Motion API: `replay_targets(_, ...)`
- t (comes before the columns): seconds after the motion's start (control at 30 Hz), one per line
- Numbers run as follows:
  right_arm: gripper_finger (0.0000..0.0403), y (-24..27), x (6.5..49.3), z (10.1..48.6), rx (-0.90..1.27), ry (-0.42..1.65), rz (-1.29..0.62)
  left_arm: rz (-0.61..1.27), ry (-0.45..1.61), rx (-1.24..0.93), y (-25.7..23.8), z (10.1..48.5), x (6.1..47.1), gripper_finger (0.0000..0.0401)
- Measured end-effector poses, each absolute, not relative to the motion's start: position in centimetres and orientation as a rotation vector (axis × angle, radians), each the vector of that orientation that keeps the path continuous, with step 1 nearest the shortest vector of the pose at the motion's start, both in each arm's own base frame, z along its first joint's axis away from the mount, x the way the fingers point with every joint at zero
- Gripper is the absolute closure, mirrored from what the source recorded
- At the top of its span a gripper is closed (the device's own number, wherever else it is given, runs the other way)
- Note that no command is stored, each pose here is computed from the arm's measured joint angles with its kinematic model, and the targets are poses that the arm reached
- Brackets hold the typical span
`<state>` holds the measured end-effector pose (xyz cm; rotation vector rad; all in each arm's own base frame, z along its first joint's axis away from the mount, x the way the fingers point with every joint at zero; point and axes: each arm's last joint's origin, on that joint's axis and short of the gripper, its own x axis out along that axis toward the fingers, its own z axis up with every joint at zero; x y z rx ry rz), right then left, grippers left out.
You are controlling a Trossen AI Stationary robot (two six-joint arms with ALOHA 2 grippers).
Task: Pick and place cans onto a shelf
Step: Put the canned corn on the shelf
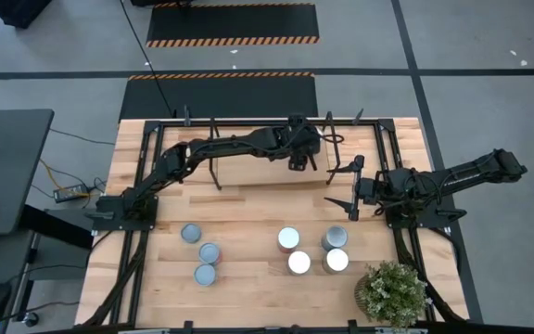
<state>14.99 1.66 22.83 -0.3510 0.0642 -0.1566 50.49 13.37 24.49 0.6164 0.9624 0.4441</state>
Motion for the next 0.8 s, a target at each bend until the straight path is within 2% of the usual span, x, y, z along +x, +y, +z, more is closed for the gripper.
replay_targets(0.23,0.003,1.7,15.0,22.8,-0.352,0.065,-0.157,0.407,0.985,0.62,12.7,24.5,50.3,0.0012)
replay_targets(0.37,0.003,1.7,15.0,22.9,-0.351,0.059,-0.158,0.408,0.953,0.614,11.6,26.2,50.0,0.0012)
replay_targets(0.6,0.003,1.6,15.0,23.0,-0.336,0.042,-0.162,0.477,0.78,0.405,13.6,27.4,50.1,0.0012)
replay_targets(0.8,0.003,1.6,15.0,23.1,-0.344,0.044,-0.174,0.479,0.748,0.214,16.1,26.8,49.6,0.0012)
